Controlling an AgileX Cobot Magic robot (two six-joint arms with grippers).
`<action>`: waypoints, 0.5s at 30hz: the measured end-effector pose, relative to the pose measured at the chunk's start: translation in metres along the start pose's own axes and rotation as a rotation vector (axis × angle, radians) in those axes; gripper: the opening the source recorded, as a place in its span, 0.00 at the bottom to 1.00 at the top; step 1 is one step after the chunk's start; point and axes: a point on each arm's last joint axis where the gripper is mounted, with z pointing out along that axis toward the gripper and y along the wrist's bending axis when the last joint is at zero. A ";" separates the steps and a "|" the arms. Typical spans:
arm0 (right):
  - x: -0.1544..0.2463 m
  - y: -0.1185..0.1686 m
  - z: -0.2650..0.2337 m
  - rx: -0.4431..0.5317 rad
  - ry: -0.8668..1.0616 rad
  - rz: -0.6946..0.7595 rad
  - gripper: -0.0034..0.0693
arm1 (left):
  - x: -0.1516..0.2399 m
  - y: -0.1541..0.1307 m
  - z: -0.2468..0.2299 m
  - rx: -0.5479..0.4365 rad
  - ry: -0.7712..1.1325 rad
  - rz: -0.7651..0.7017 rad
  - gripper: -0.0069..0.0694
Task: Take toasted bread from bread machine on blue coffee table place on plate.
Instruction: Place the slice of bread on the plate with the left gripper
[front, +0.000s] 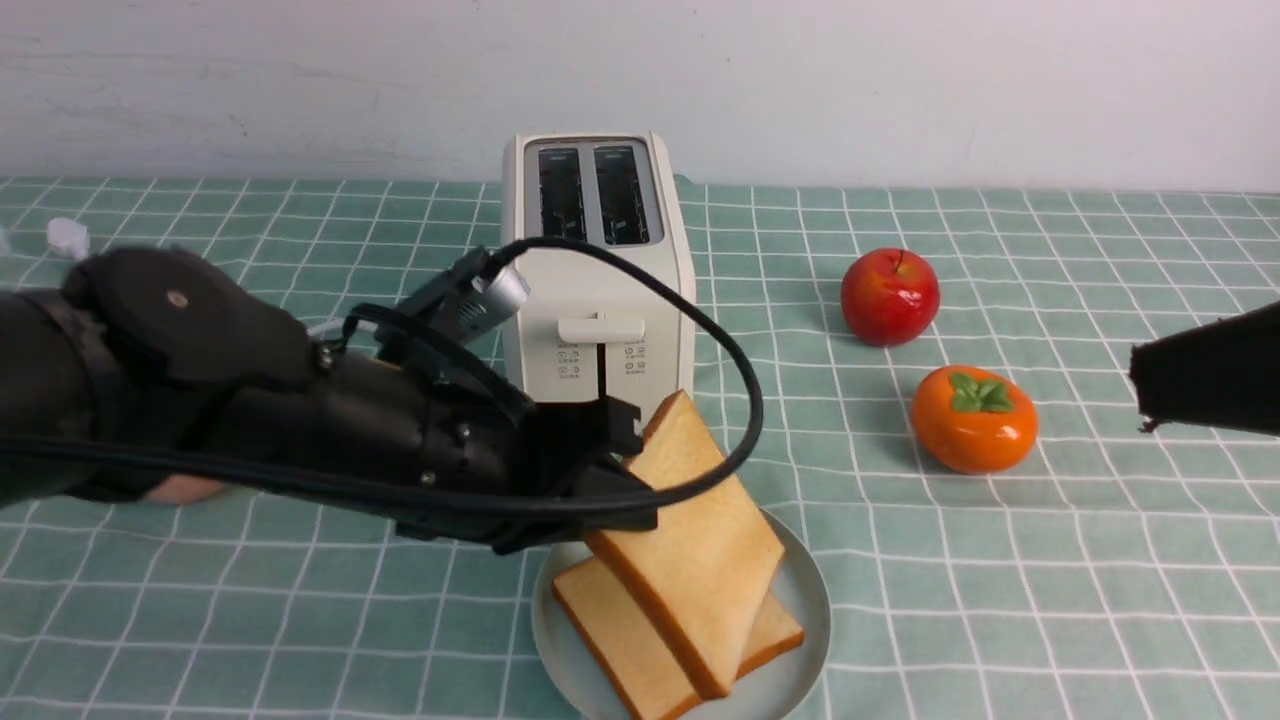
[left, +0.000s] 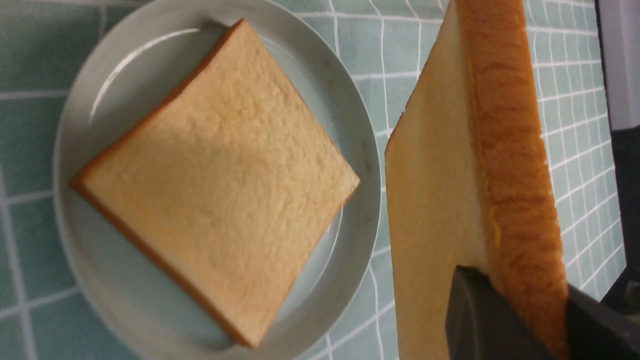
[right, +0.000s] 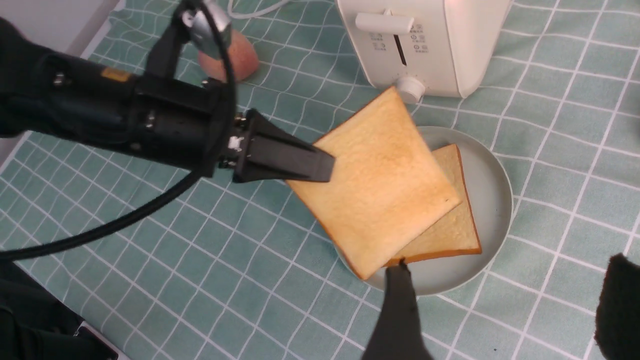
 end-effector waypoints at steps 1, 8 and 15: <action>0.000 0.000 0.000 -0.001 0.003 0.000 0.73 | -0.002 0.004 0.007 0.006 -0.012 -0.018 0.19; 0.003 0.001 0.000 -0.011 0.031 0.007 0.73 | -0.009 0.037 0.038 -0.116 -0.043 0.002 0.42; 0.005 -0.002 0.000 0.020 0.052 0.006 0.73 | -0.032 0.073 0.002 -0.327 -0.099 -0.012 0.90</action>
